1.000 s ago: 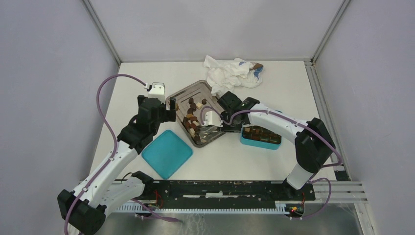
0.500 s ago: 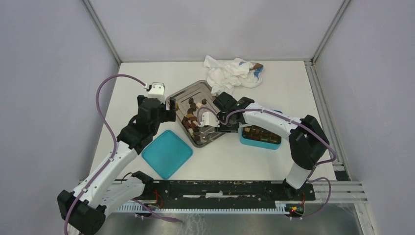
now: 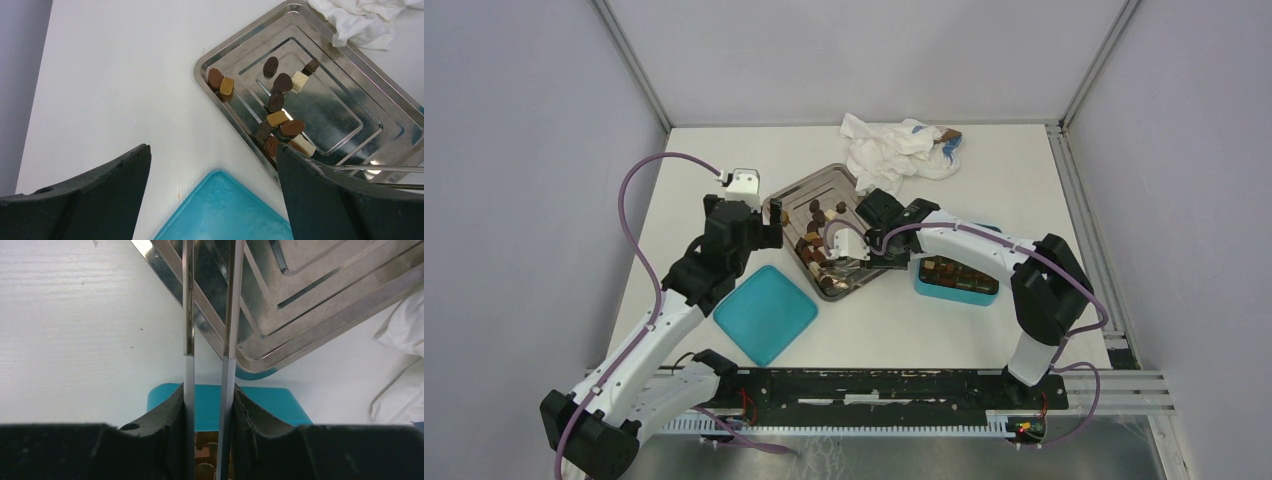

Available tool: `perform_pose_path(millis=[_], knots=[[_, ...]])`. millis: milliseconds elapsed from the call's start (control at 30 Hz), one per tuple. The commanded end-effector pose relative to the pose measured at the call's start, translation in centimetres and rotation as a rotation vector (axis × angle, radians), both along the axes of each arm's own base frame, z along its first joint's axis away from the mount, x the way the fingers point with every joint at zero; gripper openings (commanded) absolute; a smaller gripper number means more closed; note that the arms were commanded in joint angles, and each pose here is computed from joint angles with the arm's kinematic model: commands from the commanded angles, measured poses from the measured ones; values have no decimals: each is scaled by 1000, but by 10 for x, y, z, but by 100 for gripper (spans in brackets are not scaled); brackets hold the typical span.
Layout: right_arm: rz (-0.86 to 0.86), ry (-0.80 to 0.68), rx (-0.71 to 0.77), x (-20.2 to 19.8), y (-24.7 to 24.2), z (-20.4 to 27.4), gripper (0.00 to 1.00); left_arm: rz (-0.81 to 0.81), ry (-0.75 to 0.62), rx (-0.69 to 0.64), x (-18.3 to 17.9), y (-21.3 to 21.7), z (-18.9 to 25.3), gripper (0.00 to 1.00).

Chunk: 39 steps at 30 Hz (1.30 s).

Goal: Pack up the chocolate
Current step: Pick up the fake chocolate from the plate, then place the fake chocolate in the packing box.

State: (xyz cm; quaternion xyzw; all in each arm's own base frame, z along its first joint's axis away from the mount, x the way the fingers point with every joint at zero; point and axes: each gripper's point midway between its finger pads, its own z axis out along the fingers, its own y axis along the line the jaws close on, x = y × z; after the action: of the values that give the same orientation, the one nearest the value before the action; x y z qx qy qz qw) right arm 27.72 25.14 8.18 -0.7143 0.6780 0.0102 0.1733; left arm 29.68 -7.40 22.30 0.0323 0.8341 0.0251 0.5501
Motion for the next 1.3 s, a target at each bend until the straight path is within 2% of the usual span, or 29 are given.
perform_pose_path(millis=[0,200,500,733,967,1133,1267], knots=[[-13,-64,53,9,8,28,25,1,-61,-3,4,3,18,99],[-12,-74,88,1,2,40,10,1,-59,-1,4,3,17,99],[-32,-48,187,-13,-28,60,4,4,-56,2,5,3,16,99],[-174,-108,251,-17,-104,86,4,5,-56,1,5,3,16,99],[-349,-232,170,-30,-191,102,4,5,-55,2,5,4,16,99],[-428,-240,65,-48,-243,106,5,0,-55,1,5,3,16,99],[-447,-222,-1,-69,-265,103,5,8,-58,2,4,4,17,99]])
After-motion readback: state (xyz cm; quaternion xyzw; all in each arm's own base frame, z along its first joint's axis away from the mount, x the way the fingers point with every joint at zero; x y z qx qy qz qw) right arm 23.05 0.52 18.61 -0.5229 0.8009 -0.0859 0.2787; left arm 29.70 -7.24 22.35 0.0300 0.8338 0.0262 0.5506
